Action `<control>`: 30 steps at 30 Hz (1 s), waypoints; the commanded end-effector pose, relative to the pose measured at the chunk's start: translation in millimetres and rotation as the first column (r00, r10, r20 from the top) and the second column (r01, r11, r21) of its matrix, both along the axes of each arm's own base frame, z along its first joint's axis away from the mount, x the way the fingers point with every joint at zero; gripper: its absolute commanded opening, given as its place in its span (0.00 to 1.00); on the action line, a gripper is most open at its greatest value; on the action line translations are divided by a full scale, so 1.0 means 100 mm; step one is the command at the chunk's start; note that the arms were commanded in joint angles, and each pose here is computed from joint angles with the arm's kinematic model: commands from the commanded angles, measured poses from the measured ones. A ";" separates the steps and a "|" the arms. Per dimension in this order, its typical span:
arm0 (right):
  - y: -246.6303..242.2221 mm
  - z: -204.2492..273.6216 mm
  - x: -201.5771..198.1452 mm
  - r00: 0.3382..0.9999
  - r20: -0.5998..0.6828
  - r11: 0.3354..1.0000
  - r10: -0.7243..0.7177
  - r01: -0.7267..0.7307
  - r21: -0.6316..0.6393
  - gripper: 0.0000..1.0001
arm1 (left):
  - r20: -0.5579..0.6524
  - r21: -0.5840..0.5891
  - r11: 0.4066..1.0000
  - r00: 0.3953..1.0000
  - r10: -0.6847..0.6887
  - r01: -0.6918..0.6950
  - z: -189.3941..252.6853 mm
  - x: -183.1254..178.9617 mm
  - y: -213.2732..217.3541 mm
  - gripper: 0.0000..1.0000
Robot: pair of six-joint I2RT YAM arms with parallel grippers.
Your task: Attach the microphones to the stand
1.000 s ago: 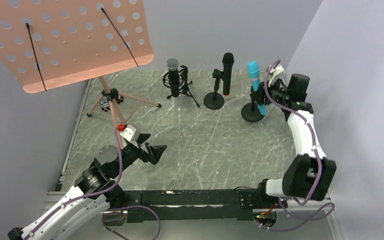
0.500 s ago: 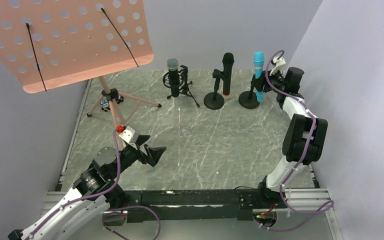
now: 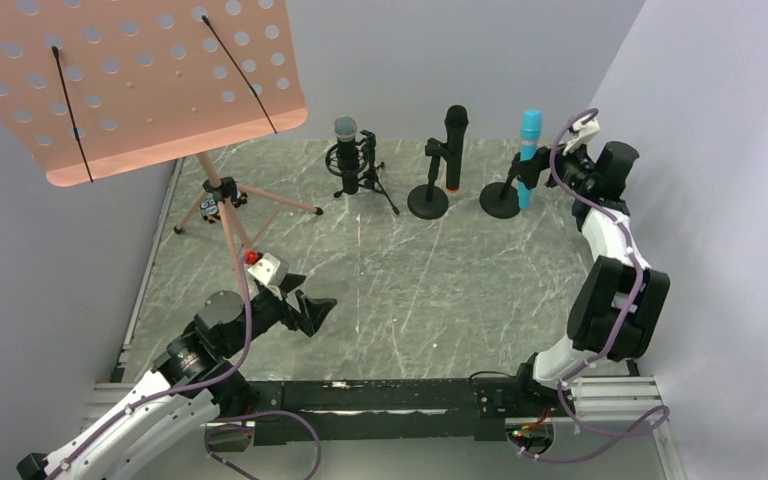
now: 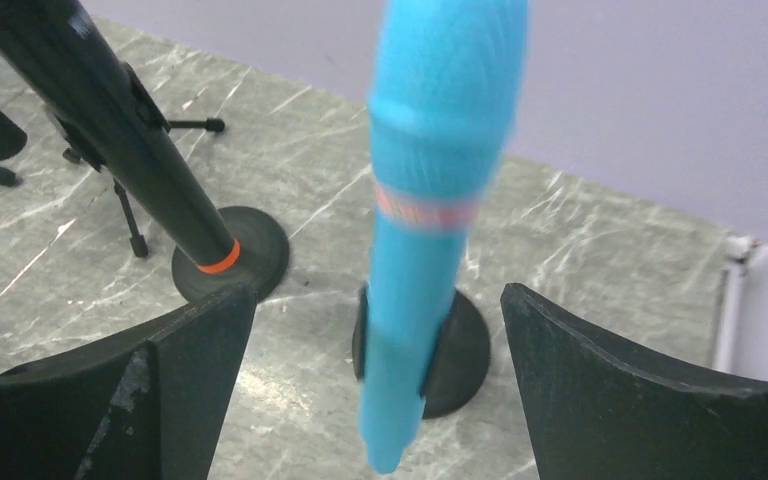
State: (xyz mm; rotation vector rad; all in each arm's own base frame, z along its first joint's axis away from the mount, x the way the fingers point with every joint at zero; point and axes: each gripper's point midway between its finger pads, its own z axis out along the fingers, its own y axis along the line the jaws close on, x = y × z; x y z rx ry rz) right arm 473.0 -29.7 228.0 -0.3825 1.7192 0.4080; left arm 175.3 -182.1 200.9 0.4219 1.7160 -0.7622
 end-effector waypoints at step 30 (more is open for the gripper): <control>-0.39 0.09 -1.84 0.813 -0.320 0.767 -0.486 0.572 0.288 1.00 | 0.107 0.319 0.927 0.979 0.173 -0.199 0.24 0.43 0.70 0.99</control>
